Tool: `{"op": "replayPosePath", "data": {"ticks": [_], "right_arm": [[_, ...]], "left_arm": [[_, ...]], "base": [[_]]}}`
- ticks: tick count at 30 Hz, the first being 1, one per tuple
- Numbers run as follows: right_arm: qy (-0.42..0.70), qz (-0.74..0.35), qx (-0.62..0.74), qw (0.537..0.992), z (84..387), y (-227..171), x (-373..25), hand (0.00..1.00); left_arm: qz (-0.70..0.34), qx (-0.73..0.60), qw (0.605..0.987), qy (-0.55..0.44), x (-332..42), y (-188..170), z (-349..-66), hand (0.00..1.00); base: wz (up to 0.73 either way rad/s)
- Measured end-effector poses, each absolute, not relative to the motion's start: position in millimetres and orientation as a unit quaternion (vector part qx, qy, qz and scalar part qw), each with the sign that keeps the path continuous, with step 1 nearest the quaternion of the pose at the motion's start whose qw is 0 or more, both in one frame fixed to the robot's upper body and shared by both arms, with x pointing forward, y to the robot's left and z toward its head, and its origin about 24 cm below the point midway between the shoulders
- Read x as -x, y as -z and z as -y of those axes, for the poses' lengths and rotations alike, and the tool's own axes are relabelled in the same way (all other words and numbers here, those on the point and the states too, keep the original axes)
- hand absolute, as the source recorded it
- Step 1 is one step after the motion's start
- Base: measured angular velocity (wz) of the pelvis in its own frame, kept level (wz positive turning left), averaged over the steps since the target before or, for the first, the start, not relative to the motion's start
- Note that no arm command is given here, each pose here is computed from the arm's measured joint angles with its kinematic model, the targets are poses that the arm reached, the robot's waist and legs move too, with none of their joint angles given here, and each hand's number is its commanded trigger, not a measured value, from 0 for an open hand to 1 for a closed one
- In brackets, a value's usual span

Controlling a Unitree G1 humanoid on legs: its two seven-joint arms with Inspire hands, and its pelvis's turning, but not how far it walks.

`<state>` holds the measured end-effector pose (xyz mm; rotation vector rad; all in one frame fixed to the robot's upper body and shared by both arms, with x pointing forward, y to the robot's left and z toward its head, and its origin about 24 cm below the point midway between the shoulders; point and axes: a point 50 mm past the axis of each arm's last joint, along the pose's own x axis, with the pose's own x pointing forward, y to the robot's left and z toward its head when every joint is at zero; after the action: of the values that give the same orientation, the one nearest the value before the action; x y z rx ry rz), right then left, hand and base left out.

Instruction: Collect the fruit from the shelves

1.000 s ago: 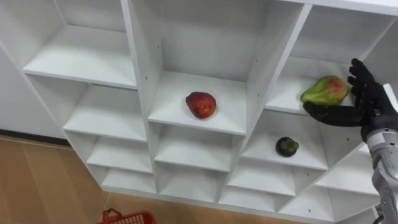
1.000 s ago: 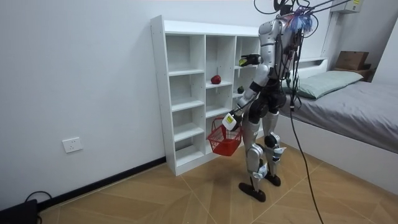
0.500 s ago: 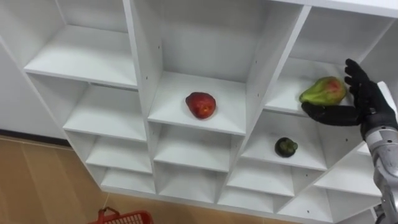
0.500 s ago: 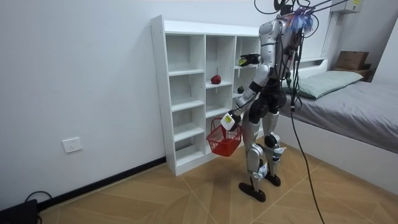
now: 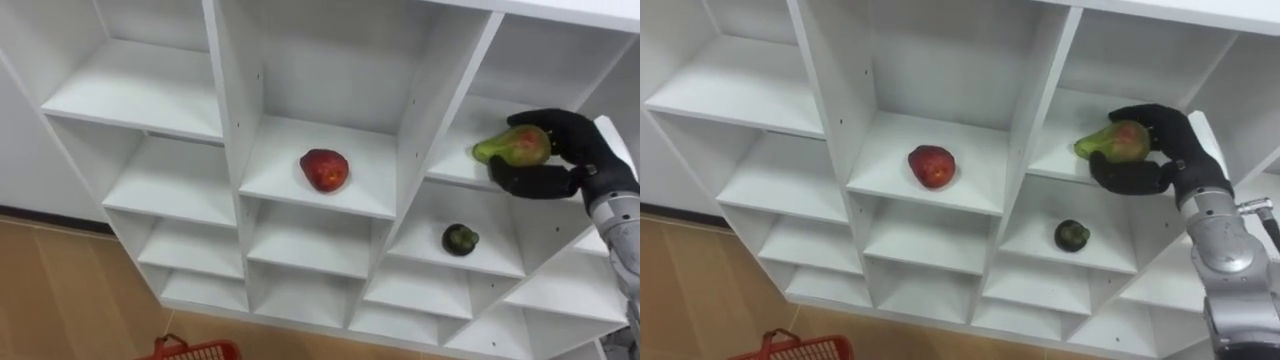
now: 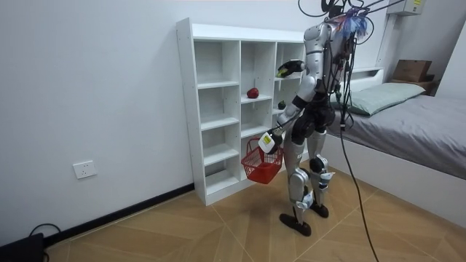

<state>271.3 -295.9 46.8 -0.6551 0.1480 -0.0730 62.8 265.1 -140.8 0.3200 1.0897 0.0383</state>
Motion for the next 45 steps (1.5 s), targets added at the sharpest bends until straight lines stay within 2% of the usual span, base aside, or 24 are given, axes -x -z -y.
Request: {"op": "replayPosePath", "data": {"ticks": [23, 35, 45], "right_arm": [[0.034, -0.069, 0.337, 0.938, 293.6, -48.7, -275.9, 1.0], [-0.023, -0.016, 0.354, 0.935, 266.5, -62.2, -259.9, 1.0], [-0.086, 0.011, 0.352, 0.932, 236.0, -65.1, -236.9, 1.0]], "left_arm": [[-0.507, -0.157, 0.847, -0.017, -70.3, 139.7, -264.3, 1.0], [-0.499, -0.157, 0.852, -0.012, -74.9, 140.1, -259.0, 1.0], [-0.471, -0.148, 0.869, -0.001, -92.0, 139.5, -240.7, 1.0]], "base": [[0.0], [0.0], [-0.03]]}}
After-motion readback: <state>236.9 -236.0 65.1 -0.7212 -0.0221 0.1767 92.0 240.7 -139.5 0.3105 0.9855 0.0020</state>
